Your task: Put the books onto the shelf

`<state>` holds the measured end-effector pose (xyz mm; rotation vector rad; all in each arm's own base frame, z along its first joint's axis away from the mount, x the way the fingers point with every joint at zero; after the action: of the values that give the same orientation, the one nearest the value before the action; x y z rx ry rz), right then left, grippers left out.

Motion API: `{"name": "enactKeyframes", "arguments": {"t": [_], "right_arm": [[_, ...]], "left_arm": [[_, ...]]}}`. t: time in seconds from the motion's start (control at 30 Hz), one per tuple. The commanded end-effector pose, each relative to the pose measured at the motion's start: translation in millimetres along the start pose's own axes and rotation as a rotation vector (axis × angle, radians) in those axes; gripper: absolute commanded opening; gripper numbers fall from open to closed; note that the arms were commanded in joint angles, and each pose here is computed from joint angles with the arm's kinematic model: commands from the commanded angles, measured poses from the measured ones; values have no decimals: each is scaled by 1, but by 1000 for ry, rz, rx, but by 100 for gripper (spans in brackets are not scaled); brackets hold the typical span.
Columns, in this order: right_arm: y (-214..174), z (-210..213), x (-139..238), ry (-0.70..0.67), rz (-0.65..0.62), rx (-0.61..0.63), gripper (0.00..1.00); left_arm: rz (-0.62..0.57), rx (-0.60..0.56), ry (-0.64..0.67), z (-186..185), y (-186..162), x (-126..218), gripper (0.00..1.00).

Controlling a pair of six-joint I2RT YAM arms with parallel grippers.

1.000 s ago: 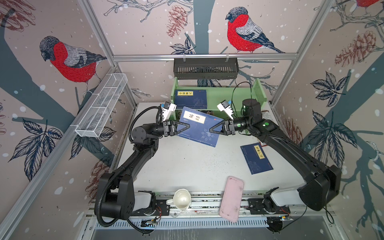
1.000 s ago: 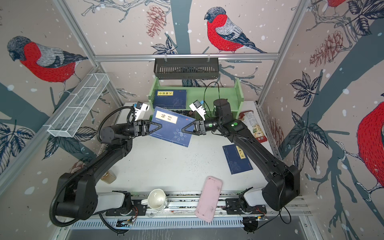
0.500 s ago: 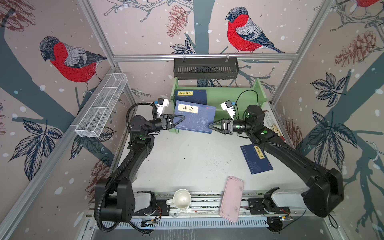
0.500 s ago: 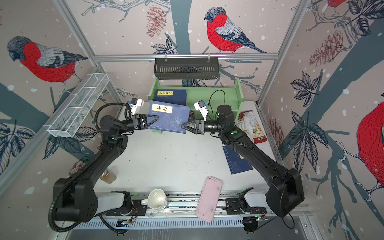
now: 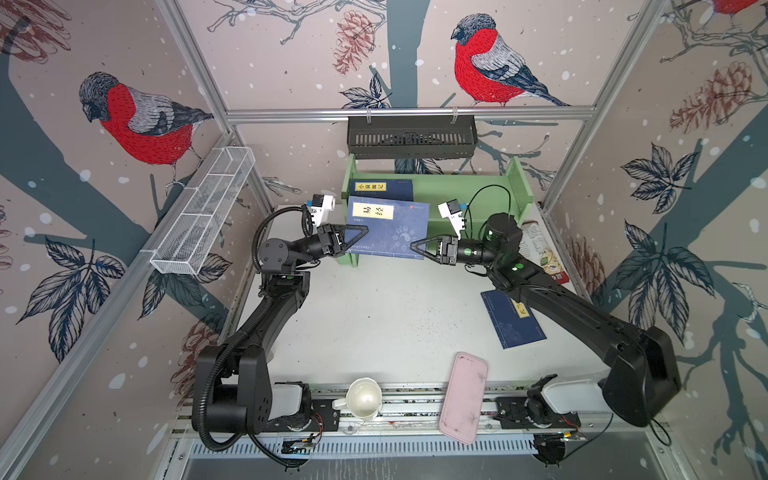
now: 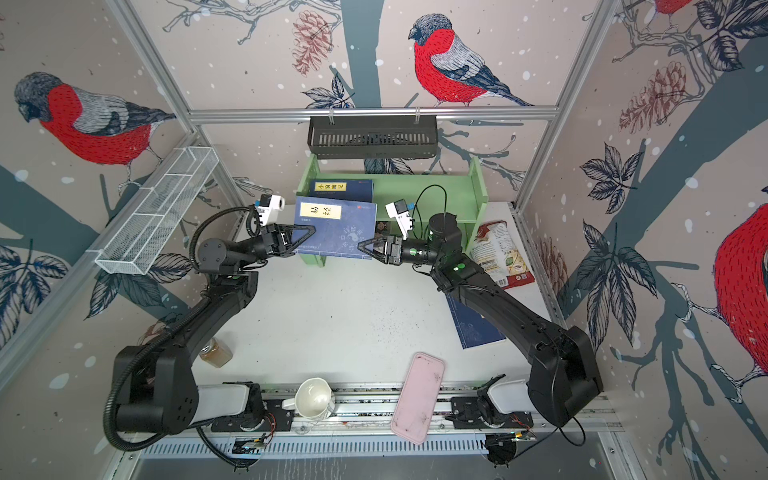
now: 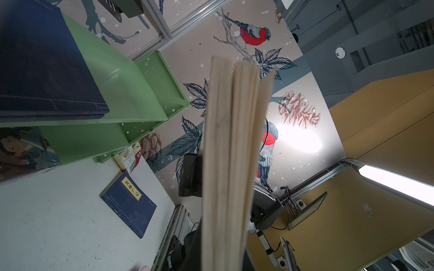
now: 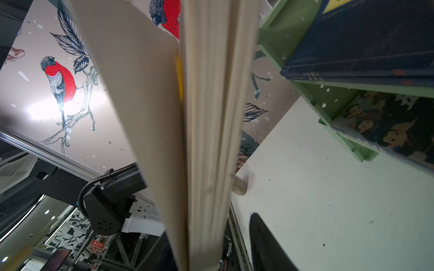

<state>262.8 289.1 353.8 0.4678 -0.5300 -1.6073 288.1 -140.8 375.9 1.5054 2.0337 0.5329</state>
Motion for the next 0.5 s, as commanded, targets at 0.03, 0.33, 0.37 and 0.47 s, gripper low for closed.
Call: {"name": "enactKeyframes", "arguments": {"t": [0.03,0.33,0.37,0.47], "right_arm": [[11,11,-5,45,-35,33,37],[17,16,-12,60,-33,37,3],[20,17,-12,58,-34,42,3],[27,19,-9,46,-35,52,2]], "left_arm": [[-28,-49,-8,-7,1,2,0],[-45,-44,30,0,1,3,7],[-50,-45,35,1,1,4,12],[-66,-45,64,6,4,9,34]]}}
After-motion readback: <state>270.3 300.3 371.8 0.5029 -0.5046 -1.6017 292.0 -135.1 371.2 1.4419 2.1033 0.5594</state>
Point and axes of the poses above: each gripper's point midway between its finger pads, its own x axis back along the fingers, its own z axis along the line the jaws close on, y = z × x, the point moved 4 cm from there along x, back along the fingers, and after that the axes turned 6 degrees about -x, right-handed, at the moved point
